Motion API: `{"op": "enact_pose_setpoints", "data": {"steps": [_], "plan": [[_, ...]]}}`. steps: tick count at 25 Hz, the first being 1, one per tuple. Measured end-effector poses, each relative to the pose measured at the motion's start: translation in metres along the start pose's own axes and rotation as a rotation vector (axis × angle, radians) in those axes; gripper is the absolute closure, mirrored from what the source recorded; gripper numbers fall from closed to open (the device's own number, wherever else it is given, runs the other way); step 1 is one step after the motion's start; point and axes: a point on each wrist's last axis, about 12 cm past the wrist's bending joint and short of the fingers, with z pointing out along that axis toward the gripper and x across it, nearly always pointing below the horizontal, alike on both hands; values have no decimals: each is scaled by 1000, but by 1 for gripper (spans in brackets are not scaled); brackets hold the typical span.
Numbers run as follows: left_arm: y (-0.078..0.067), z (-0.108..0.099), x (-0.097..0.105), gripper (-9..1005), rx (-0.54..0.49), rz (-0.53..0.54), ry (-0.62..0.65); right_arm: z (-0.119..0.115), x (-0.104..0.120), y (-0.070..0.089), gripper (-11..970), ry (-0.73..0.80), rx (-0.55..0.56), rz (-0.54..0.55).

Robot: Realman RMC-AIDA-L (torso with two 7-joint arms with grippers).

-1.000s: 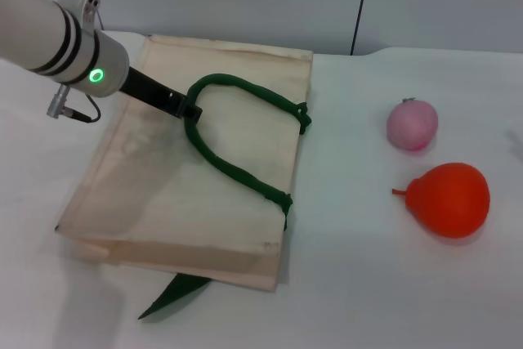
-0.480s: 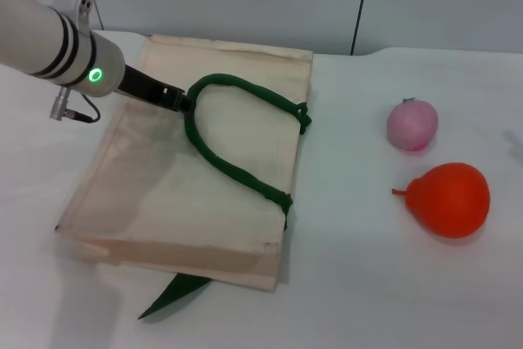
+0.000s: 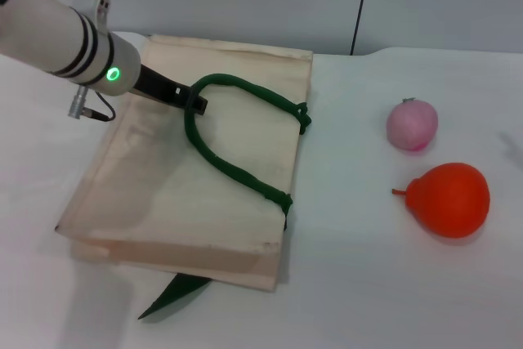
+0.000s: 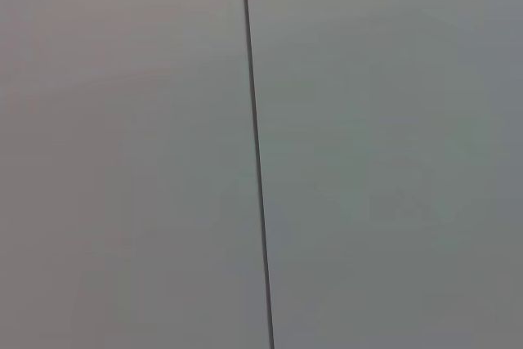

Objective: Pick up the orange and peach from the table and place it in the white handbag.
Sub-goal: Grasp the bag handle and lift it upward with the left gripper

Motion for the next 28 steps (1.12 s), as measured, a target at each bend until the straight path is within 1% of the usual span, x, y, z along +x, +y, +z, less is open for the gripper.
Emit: {"op": "enact_pose_setpoints", "data": {"steps": [7, 24, 28], "plan": [[0, 11, 3, 488, -4, -7, 25, 1, -3, 1, 172, -9, -7, -10], [4, 17, 5, 503, -23, -18, 18, 2, -5, 4, 173, -17, -30, -12], [3, 19, 4, 511, -24, -14, 21, 2, -6, 5, 173, -22, -36, -8]]}}
